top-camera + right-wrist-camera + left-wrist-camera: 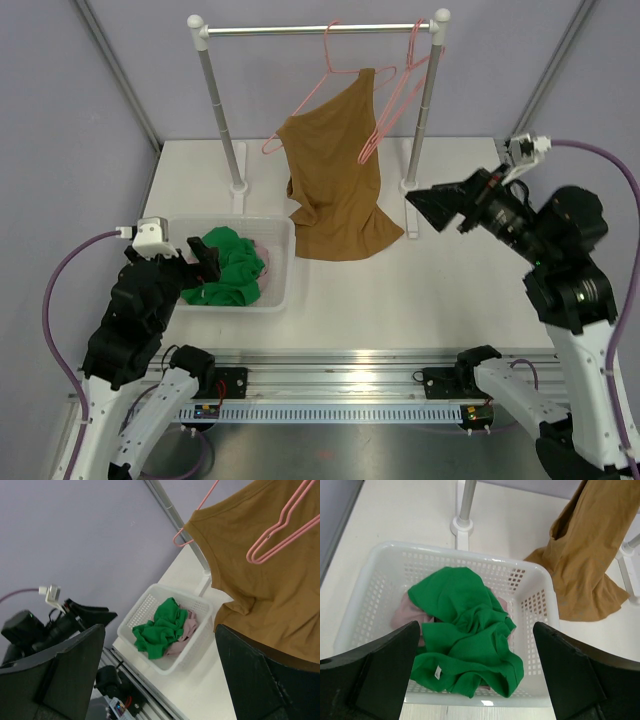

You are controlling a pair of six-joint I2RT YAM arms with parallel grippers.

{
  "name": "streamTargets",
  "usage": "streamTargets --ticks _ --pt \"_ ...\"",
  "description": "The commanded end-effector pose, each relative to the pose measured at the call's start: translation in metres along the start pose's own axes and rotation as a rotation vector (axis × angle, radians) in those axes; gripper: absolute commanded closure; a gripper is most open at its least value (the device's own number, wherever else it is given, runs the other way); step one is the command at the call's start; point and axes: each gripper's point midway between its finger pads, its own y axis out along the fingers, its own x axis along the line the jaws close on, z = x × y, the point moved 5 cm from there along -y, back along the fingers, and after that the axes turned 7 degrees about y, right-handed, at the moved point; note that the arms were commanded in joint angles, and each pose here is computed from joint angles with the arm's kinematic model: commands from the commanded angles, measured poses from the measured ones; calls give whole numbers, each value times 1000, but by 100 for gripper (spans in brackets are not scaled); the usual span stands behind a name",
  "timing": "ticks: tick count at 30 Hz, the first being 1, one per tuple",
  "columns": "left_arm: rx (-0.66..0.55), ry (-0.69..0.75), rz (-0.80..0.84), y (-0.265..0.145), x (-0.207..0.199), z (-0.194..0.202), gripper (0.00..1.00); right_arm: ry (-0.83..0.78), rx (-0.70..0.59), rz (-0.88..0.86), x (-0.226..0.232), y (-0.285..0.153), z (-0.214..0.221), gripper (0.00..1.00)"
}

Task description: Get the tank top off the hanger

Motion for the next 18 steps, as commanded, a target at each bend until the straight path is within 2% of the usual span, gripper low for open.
streamTargets --ticks 1,4,11,14,18 --pt "-53 -46 76 1 -10 -4 1 115 -9 -62 4 52 -30 0" --pt "-45 -39 79 3 -11 -2 1 121 -9 -48 9 92 -40 6" --pt "17 -9 109 12 -17 5 1 107 -65 130 -2 188 -41 14" --pt "28 -2 130 14 -20 6 1 52 -160 220 -8 218 -48 15" --pt "17 -1 143 12 -21 6 1 -30 -153 292 -25 268 -41 17"
